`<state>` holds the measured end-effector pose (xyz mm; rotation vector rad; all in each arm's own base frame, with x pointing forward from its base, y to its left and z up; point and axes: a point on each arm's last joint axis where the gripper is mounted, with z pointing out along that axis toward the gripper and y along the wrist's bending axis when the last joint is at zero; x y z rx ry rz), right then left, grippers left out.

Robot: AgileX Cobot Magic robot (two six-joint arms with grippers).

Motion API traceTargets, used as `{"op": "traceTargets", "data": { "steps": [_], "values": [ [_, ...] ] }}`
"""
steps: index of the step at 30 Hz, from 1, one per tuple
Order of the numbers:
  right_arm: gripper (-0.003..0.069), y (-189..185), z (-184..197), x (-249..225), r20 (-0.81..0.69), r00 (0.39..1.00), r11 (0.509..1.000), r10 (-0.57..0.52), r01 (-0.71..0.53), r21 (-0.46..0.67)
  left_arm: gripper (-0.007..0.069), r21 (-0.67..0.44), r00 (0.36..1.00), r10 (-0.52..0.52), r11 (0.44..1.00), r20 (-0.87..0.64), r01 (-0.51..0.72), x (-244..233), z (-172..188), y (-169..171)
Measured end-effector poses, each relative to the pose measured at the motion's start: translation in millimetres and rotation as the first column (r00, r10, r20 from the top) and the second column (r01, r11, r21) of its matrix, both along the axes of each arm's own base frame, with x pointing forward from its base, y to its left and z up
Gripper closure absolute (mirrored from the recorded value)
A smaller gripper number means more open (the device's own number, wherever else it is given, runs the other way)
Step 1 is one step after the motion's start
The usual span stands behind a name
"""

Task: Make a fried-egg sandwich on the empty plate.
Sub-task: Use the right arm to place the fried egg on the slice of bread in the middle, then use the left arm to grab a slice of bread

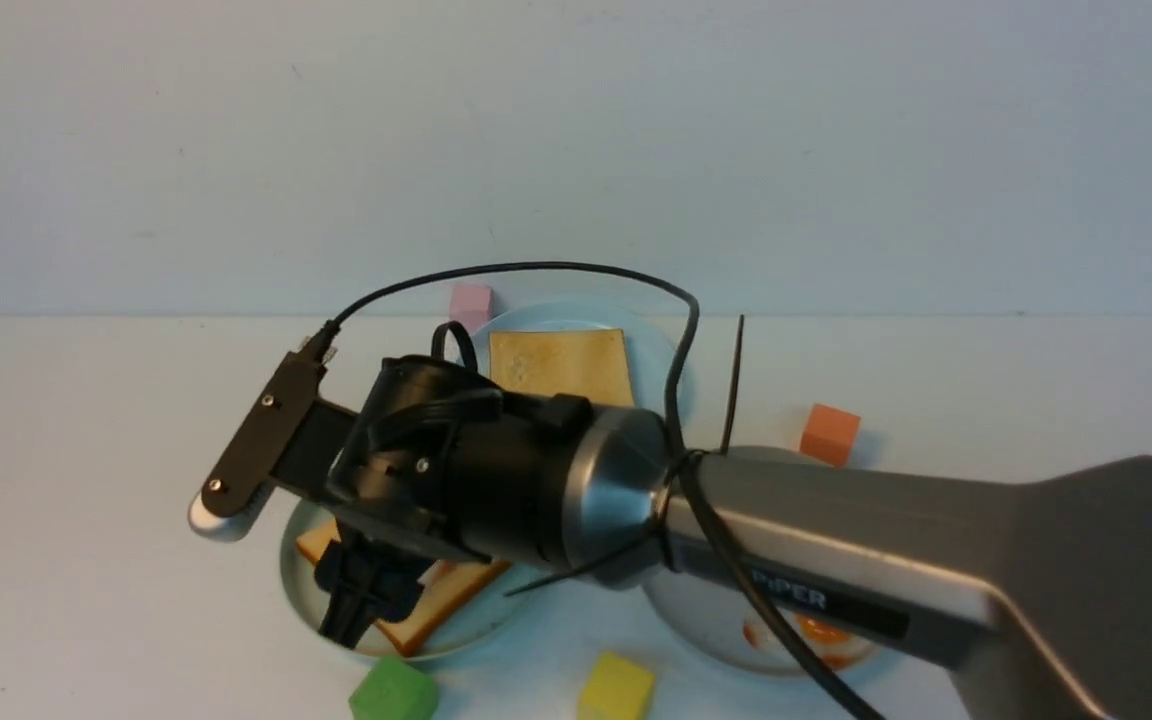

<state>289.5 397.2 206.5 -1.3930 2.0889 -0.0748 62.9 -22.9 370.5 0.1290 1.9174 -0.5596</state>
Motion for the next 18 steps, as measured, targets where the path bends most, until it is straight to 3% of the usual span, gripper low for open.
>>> {"op": "traceTargets", "data": {
  "steps": [3,8,13,14,18],
  "values": [
    [0.0008,-1,21,-14,-0.049,0.999,0.999,-0.023,0.025,0.034,0.0631,0.0,1.0,0.0,1.0,0.0,0.0,0,0,0],
    [0.005,-15,58,-29,-0.091,0.994,0.996,-0.068,0.072,0.048,0.0629,0.0,1.0,0.0,1.0,0.0,0.0,0,0,0],
    [0.0294,-60,123,-55,-0.137,0.976,0.985,-0.171,0.171,-0.013,0.0628,0.032,0.999,-0.032,0.999,-0.012,0.032,1,-2,-4],
    [0.0382,-70,137,-60,-0.135,0.974,0.983,-0.181,0.183,-0.002,0.0628,0.064,0.999,-0.045,0.997,-0.017,0.046,3,-3,-8],
    [0.0596,-105,171,-84,-0.148,0.97,0.977,-0.191,0.202,0.069,0.0638,0.178,0.991,-0.072,0.98,-0.112,0.091,24,-15,-37]
  ]
}}
